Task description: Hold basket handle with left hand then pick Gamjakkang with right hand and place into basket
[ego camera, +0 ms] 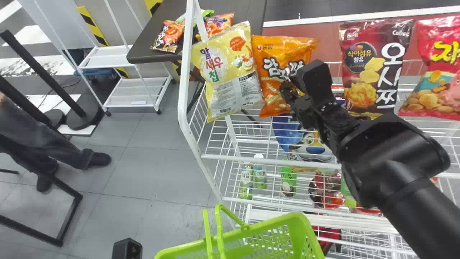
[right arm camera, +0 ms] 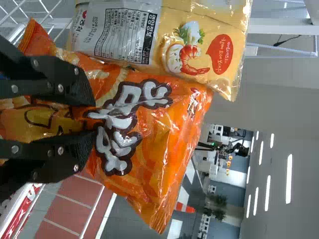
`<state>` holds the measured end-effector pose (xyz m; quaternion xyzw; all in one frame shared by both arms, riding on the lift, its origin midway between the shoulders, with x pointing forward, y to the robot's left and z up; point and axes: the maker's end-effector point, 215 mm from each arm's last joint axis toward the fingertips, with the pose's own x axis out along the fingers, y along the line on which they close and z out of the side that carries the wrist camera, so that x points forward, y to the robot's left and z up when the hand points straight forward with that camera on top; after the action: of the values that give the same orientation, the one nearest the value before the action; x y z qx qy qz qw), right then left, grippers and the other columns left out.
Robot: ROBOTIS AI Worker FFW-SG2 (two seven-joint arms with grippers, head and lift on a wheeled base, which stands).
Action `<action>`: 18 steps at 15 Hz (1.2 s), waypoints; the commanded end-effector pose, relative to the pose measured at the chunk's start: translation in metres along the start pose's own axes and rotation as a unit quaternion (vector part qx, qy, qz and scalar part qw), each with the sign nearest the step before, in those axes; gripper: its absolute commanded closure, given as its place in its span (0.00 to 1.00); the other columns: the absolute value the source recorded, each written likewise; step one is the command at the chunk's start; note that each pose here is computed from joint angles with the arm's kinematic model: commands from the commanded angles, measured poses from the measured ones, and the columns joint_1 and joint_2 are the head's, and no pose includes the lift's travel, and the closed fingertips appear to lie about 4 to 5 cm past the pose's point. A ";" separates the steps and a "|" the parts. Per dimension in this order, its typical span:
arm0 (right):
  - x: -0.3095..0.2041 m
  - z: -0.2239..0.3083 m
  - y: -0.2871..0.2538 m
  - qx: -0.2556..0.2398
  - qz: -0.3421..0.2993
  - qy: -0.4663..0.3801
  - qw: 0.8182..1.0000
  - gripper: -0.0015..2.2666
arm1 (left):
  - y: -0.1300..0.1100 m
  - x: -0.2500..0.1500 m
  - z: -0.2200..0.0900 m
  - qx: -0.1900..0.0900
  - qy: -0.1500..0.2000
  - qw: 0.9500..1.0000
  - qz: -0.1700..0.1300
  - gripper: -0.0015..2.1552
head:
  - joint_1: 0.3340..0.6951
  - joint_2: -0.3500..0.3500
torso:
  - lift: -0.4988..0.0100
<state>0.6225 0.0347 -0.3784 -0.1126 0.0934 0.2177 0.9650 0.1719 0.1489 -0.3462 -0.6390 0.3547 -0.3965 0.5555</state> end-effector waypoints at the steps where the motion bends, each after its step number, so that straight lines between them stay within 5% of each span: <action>1: -0.008 0.003 0.003 -0.009 -0.009 0.001 1.000 0.99 | 0.000 -0.001 0.001 0.000 -0.001 1.000 0.000 1.00 | 1.00 0.87 | 0.95; 6: -0.041 0.003 -0.012 -0.052 -0.070 0.034 0.996 0.99 | 0.001 -0.001 0.001 -0.001 -0.002 1.000 0.001 1.00 | 1.00 0.86 | 0.95; 11: -0.077 0.031 0.006 -0.017 -0.059 0.020 0.998 0.99 | 0.001 0.001 0.001 0.000 0.000 1.000 0.002 1.00 | 1.00 0.84 | 0.95; 18: -0.156 0.004 0.040 0.040 0.000 0.153 0.987 0.99 | 0.002 0.003 0.001 0.000 0.002 1.000 0.002 1.00 | 1.00 0.89 | 0.95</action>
<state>0.4889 0.0115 -0.3423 -0.1177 0.2107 0.1855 0.9525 0.1740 0.1469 -0.3476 -0.6372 0.3564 -0.3965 0.5566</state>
